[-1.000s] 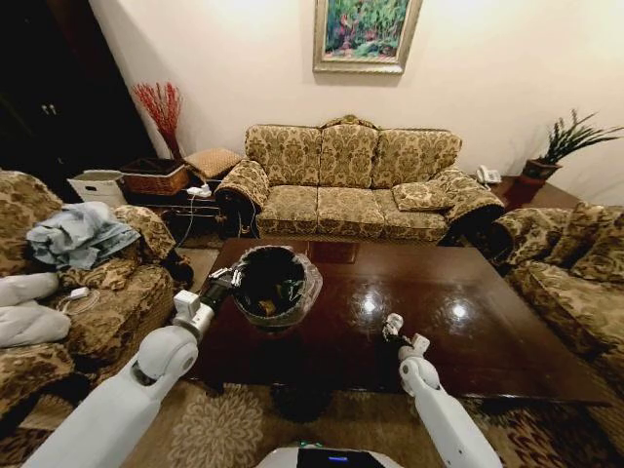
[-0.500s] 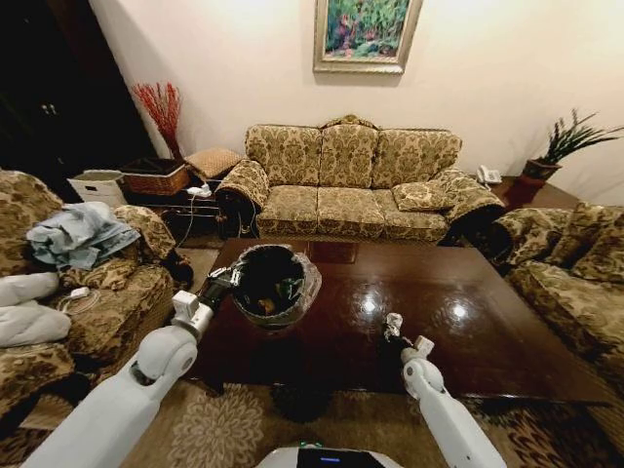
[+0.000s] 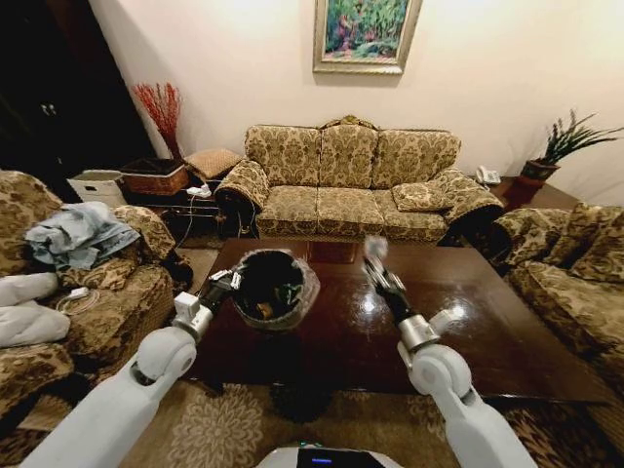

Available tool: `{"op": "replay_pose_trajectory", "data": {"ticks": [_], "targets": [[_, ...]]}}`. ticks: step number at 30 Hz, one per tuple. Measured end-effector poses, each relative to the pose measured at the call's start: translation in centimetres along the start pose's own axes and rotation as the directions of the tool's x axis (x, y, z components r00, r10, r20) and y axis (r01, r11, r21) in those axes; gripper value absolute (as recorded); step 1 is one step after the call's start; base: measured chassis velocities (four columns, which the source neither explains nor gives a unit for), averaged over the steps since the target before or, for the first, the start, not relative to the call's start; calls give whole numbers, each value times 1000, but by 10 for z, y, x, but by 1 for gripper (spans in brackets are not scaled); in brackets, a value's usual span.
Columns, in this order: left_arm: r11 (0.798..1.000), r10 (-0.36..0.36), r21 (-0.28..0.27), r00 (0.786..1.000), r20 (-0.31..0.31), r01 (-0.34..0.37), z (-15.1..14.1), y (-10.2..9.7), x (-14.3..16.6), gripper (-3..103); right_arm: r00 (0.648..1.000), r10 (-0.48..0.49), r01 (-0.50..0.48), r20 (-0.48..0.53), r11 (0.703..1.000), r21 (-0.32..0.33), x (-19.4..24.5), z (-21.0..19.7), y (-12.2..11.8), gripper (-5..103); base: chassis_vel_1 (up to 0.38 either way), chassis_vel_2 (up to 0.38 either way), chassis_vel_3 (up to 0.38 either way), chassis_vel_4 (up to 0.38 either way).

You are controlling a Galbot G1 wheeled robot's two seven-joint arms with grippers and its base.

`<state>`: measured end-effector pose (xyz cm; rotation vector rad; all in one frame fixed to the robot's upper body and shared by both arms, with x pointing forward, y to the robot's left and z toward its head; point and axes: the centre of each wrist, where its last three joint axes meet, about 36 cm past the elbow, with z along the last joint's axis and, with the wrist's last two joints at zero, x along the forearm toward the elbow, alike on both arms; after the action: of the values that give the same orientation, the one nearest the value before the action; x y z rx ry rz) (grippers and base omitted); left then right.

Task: Move to the front of the table and place the trash on the table into the trash bin.

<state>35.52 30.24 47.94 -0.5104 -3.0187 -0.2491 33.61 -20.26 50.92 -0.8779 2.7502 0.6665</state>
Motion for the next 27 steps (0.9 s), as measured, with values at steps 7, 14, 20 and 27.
{"op": "replay_pose_trajectory", "data": {"ticks": [7, 14, 20, 27], "targets": [[996, 93, -6, 996, 12, -93, -9, -16, 8, 4, 971, -237, 238, -21, 968, 78, -7, 26, 10, 44, 0, 0, 0, 0], [992, 124, -7, 992, 13, -124, -18, -24, 15, 4, 961, -257, 268, -101, 956, 117, -7, 57, -2, 41, 0, 0, 0, 0], [991, 134, -8, 991, 10, -134, -19, -26, 19, 4, 957, -263, 278, -123, 952, 128, -5, 58, -2, 62, 0, 0, 0, 0], [991, 132, 0, 991, 10, -132, -17, -26, 20, 4, 958, -270, 282, -98, 950, 134, -2, 49, 4, 90, 0, 0, 0, 0]]}}
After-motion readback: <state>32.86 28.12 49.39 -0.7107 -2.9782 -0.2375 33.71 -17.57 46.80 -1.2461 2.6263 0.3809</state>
